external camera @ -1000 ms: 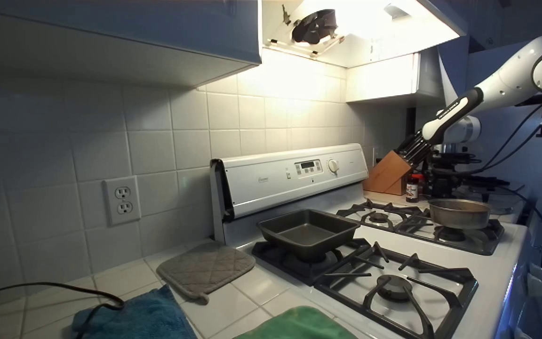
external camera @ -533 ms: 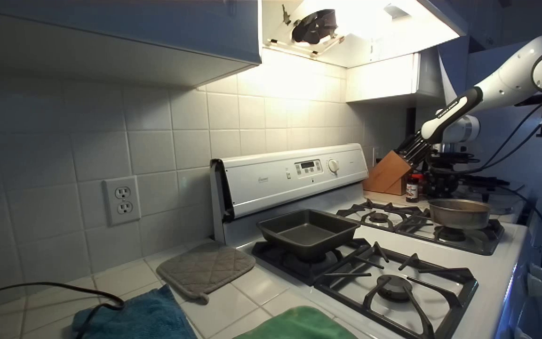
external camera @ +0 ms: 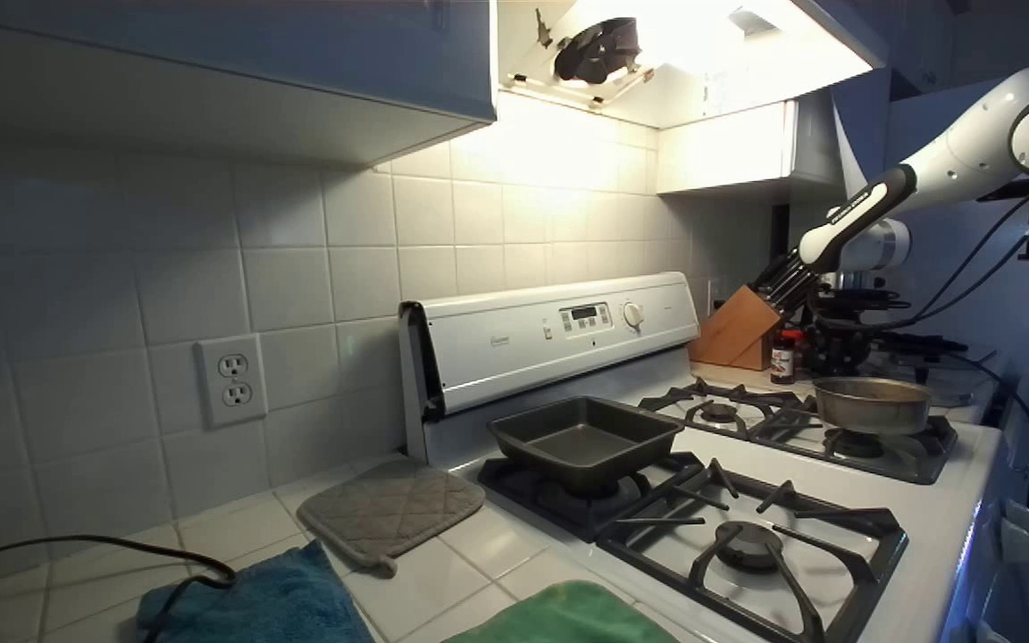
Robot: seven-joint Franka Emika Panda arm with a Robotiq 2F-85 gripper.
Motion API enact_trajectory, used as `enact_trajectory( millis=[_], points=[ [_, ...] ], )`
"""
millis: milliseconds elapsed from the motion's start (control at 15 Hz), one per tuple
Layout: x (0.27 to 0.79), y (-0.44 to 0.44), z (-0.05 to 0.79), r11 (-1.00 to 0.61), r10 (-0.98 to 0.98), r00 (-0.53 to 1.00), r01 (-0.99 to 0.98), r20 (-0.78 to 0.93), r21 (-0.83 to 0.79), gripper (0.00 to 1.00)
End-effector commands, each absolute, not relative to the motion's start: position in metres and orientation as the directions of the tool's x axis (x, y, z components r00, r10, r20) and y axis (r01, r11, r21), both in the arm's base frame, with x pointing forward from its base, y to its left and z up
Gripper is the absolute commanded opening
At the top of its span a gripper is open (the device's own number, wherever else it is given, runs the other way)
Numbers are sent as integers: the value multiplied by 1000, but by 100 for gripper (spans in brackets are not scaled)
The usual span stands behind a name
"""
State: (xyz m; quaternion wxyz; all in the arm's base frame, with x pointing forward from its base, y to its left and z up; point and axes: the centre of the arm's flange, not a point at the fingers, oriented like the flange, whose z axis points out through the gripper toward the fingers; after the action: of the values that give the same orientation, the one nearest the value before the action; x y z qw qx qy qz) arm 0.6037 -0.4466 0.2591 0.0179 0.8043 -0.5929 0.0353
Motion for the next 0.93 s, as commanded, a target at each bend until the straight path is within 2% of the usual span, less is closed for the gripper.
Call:
enact_trajectory(
  millis=[0,867],
  points=[
    [609,-447,261,-281,-959,280,-959,46,-33,6],
    [609,-440,273,-310,-950,309,-950,37,-32,6]
  ],
)
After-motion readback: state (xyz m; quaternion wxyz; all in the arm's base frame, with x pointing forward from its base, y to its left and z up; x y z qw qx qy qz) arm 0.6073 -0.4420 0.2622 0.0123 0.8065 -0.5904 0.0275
